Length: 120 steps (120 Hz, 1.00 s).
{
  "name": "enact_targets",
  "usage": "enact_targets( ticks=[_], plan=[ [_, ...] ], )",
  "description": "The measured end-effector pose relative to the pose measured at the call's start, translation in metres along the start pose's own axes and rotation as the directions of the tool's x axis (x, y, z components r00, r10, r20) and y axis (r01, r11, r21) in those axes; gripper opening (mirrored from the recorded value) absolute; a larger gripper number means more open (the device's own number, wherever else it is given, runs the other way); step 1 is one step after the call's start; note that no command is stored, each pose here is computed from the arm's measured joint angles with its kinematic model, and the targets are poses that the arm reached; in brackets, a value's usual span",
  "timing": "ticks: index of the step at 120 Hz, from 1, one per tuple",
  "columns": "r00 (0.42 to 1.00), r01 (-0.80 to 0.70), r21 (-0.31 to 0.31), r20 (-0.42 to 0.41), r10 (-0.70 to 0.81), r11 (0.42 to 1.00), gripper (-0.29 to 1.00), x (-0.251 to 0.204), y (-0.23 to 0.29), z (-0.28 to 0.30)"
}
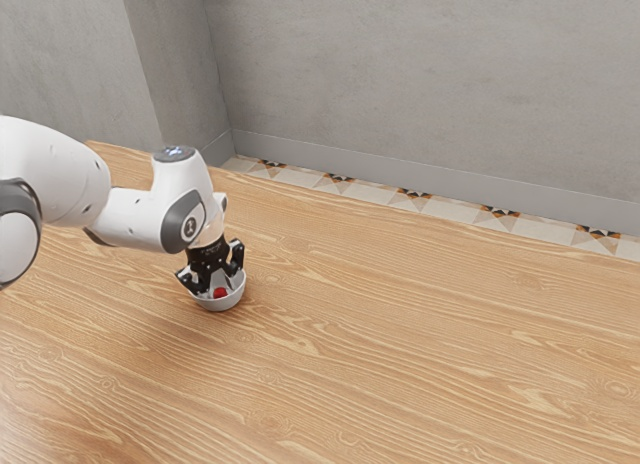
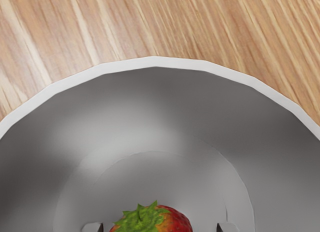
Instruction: Take strawberry from the bowl
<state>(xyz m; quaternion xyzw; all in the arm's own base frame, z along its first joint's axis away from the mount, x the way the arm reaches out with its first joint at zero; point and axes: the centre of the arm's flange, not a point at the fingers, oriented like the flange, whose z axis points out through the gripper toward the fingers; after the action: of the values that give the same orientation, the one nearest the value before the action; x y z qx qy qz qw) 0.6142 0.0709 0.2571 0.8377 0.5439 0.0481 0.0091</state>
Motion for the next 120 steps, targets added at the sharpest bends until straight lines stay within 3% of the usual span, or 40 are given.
enact_targets(
  ticks=[91,120],
  plan=[
    [1.0,0.014,0.009,-0.003,-0.014,1.0,0.12,-0.001,0.003,0.006],
    [1.0,0.006,-0.03,-0.013,-0.006,1.0,0.08,-0.008,0.01,-0.022]
  ],
)
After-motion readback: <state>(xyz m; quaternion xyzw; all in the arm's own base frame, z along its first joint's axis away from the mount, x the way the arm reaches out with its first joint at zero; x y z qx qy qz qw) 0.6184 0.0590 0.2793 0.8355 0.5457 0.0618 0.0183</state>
